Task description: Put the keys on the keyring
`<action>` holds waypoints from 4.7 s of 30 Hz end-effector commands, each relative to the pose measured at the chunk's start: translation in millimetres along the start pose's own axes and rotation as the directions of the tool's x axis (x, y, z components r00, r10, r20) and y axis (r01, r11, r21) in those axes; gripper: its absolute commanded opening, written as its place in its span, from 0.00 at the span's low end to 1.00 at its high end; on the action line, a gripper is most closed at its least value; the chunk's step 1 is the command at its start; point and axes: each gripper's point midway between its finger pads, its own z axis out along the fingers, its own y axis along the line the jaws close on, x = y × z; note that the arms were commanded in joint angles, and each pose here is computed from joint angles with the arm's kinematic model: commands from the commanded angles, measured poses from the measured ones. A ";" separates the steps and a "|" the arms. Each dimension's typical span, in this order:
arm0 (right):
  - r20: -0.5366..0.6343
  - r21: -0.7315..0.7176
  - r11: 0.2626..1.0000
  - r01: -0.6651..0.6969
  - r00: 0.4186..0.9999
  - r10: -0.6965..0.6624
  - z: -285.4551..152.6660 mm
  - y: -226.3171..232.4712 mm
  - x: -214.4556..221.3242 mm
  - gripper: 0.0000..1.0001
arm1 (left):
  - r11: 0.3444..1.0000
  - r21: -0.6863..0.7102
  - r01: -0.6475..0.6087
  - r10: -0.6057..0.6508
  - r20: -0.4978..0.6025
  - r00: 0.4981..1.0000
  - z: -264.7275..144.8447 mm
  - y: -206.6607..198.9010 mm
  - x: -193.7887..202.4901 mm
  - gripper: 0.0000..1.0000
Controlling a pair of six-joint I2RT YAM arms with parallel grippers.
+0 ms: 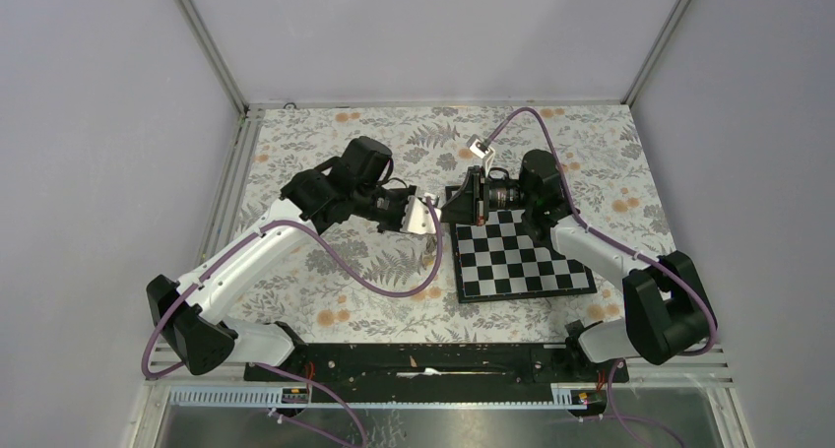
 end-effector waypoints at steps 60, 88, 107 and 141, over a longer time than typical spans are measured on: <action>-0.062 -0.158 0.987 0.037 0.997 -0.048 10.3 28.6 10.7 0.00 | 0.995 -0.048 -0.085 0.086 0.023 0.996 -1.7 21.0 -14.1 0.00; -0.047 -0.174 0.985 0.004 0.999 -0.012 11.8 32.4 8.1 0.00 | 0.993 -0.068 -0.096 0.097 0.004 0.995 -1.3 28.2 -12.1 0.00; -0.022 -0.170 0.985 -0.016 1.000 0.012 13.0 31.4 5.4 0.00 | 0.989 -0.076 -0.124 0.124 -0.001 0.992 -0.5 35.0 -14.7 0.00; -0.041 -0.083 0.982 0.170 0.984 -0.173 6.5 18.9 3.1 0.00 | 0.993 -0.010 -0.116 0.116 0.132 0.984 -19.1 4.3 -24.2 0.00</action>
